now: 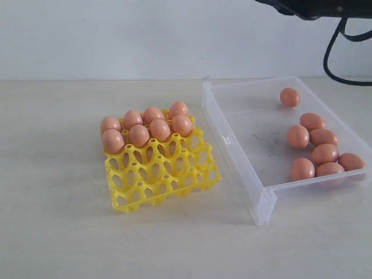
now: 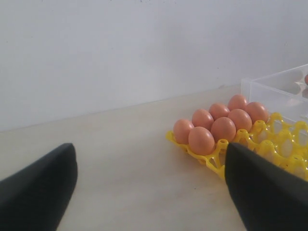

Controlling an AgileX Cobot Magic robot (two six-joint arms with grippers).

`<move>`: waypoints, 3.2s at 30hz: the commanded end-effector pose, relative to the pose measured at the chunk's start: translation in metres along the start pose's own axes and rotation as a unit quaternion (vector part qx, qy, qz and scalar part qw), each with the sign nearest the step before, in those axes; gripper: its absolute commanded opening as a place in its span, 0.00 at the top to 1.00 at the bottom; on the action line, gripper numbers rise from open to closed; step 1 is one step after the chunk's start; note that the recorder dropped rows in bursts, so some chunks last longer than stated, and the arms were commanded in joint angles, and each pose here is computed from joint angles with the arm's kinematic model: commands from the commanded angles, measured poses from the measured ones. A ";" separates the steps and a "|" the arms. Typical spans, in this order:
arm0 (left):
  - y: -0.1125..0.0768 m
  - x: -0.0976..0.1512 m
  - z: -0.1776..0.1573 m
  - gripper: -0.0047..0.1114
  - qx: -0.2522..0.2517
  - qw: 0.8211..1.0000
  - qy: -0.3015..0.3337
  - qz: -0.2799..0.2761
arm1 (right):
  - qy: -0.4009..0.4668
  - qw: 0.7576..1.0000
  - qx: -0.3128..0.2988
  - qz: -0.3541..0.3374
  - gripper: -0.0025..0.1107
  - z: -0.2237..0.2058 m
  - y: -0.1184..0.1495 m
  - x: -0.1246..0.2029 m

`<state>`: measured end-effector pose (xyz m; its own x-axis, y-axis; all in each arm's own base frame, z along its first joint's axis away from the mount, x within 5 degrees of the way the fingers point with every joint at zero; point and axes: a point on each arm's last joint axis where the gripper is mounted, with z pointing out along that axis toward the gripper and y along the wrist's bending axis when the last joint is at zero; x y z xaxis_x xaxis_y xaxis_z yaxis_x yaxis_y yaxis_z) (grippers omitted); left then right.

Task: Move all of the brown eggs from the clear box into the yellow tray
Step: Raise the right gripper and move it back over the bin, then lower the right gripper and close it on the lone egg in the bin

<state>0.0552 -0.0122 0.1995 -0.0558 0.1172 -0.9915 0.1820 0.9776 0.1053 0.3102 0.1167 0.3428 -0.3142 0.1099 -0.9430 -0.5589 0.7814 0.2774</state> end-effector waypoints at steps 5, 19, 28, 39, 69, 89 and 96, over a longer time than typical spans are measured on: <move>-0.001 0.001 0.000 0.29 0.004 1.000 -0.001 -0.007 | -0.040 0.966 -0.226 -0.117 0.98 -0.038 0.053 -0.014; -0.001 0.001 0.000 0.29 0.004 1.000 -0.001 -0.007 | 0.048 0.952 -0.017 -0.302 0.98 -0.069 0.050 0.039; -0.001 0.001 0.000 0.29 0.004 1.000 -0.001 -0.007 | -0.056 0.978 0.120 -0.161 0.98 -0.072 0.043 0.019; -0.001 0.001 0.000 0.29 0.004 1.000 -0.001 -0.007 | -0.306 0.950 0.062 -0.002 0.98 -0.073 0.053 0.020; -0.001 0.001 0.000 0.29 0.004 1.000 -0.001 -0.007 | -0.095 0.970 0.070 -0.213 0.51 -0.020 -0.027 0.073; -0.001 0.001 0.000 0.29 0.004 1.000 -0.001 -0.007 | 0.292 0.911 0.268 -0.110 0.56 0.041 -0.086 0.048; -0.001 0.001 0.000 0.29 0.004 1.000 -0.001 -0.007 | 0.355 0.884 0.289 -0.093 0.43 0.100 -0.120 0.053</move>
<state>0.0552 -0.0122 0.1995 -0.0558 0.1172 -0.9915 0.1820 0.9776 0.1053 0.4200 0.0872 0.2473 -0.7632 -0.3012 -0.5716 -0.2291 0.9534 -0.1965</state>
